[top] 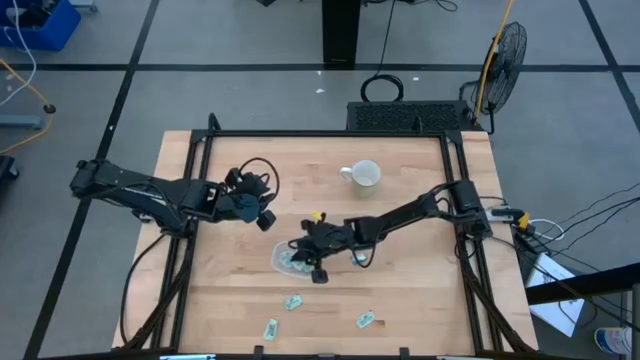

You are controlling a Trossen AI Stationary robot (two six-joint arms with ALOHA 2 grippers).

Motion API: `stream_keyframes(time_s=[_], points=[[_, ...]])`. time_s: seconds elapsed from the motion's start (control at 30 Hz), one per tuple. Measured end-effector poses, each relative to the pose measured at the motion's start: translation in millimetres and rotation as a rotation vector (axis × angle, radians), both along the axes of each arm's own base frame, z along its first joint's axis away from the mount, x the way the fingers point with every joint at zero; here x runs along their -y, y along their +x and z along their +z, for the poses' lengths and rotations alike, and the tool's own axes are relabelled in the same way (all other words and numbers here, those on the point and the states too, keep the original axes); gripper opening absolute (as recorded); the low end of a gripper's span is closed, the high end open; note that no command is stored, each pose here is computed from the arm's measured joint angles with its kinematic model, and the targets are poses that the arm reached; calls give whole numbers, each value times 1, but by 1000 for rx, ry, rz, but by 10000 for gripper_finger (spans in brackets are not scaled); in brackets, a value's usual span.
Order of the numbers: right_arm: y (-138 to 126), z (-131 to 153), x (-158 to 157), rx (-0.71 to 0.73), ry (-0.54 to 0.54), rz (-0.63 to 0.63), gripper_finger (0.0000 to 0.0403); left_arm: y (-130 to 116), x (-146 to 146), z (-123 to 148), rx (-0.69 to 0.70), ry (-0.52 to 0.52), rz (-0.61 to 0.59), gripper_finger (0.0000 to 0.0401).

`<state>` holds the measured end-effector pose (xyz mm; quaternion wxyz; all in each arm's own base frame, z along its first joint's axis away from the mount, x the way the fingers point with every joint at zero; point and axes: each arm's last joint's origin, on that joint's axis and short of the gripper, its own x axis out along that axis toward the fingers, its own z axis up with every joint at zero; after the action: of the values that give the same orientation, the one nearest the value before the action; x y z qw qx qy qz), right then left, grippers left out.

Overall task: Pick and place Stevia / Truvia into bins
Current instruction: Put the light green stevia packet into the transparent bin

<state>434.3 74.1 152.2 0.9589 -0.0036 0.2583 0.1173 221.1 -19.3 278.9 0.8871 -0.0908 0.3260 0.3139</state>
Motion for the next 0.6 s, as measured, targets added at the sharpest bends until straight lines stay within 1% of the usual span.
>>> stream_keyframes(time_s=[0.13,0.23,0.43,0.53,0.6], points=[[0,-1,7,-16,-30,-65,20,0,0,0,1,-1,1,88],[0,-3,11,-41,3,-90,41,0,0,0,2,-3,0,88],[0,-3,11,-43,9,-93,92,0,0,0,5,-7,3,88],[-3,4,11,-46,-17,-77,109,0,1,0,11,-49,-5,88],[-7,17,12,-34,-50,-56,115,1,3,-1,8,-98,-32,88]])
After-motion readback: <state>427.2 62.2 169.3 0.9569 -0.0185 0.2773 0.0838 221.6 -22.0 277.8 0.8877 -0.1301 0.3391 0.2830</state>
